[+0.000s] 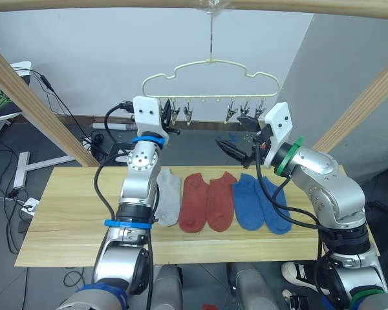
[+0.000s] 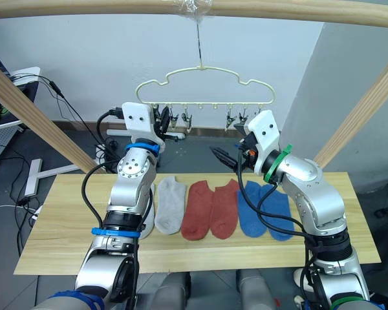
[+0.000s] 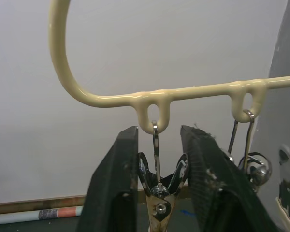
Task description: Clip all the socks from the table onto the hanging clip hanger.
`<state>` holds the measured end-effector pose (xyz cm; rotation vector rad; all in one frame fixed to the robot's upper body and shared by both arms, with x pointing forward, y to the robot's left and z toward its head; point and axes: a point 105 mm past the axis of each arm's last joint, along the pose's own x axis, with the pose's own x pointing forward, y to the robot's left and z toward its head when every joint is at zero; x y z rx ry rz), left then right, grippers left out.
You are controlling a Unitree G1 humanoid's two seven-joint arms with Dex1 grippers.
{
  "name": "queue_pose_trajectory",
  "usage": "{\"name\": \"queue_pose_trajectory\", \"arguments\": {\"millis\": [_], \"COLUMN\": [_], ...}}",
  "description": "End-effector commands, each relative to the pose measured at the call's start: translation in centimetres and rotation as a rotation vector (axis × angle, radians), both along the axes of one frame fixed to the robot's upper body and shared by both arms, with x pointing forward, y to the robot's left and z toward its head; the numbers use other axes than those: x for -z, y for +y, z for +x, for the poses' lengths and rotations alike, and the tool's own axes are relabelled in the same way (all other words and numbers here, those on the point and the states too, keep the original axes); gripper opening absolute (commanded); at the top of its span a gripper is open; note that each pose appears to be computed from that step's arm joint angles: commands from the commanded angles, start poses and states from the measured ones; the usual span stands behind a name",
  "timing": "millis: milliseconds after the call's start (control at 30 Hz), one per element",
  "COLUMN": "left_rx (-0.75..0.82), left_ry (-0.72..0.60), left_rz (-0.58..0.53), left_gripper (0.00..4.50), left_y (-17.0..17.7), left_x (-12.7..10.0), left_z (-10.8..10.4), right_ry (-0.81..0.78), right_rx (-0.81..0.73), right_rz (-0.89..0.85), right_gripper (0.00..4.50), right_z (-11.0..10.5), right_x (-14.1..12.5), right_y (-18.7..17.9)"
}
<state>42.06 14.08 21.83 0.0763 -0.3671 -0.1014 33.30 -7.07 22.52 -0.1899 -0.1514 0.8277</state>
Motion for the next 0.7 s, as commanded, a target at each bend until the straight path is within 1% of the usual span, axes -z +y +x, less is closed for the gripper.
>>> {"name": "queue_pose_trajectory", "arguments": {"millis": [33,67,133,300,367,433,533,600,700], "left_rx": [0.010,0.010,0.006,0.032,0.074,0.141,0.195,0.212,0.226], "left_ry": [-0.064,-0.065,-0.061,-0.024,0.011,0.074,0.125,0.141,0.152], "left_rz": [0.003,0.004,0.017,0.045,0.037,0.027,0.018,0.014,0.029], "left_gripper": [0.35,0.15,0.02,0.00,0.00,0.00,0.00,0.00,0.00], "left_y": [-0.2,-0.2,-0.1,0.3,0.3,0.3,0.6,0.8,0.9], "left_x": [-1.6,-1.6,-1.6,-1.1,-0.8,-0.2,0.0,0.0,-0.1], "left_z": [-0.5,-0.5,-0.5,-0.5,-0.6,-0.9,-1.3,-1.4,-1.6], "right_ry": [-0.049,-0.049,-0.046,-0.031,0.016,0.126,0.243,0.287,0.327], "right_rx": [-0.013,-0.013,-0.013,-0.021,-0.014,0.059,0.169,0.231,0.294], "right_rz": [0.022,0.022,0.022,0.011,-0.006,-0.093,-0.181,-0.183,-0.236], "right_gripper": [4.50,4.50,4.50,4.50,4.50,4.50,4.50,4.50,4.50], "right_z": [-0.6,-0.7,-0.7,-1.1,-1.3,-1.1,-1.1,-0.9,-0.9], "right_x": [-1.3,-1.3,-1.1,-0.1,1.4,5.5,9.9,11.5,13.9], "right_y": [0.1,0.1,0.2,0.3,0.0,-1.8,-4.6,-6.0,-7.9]}}
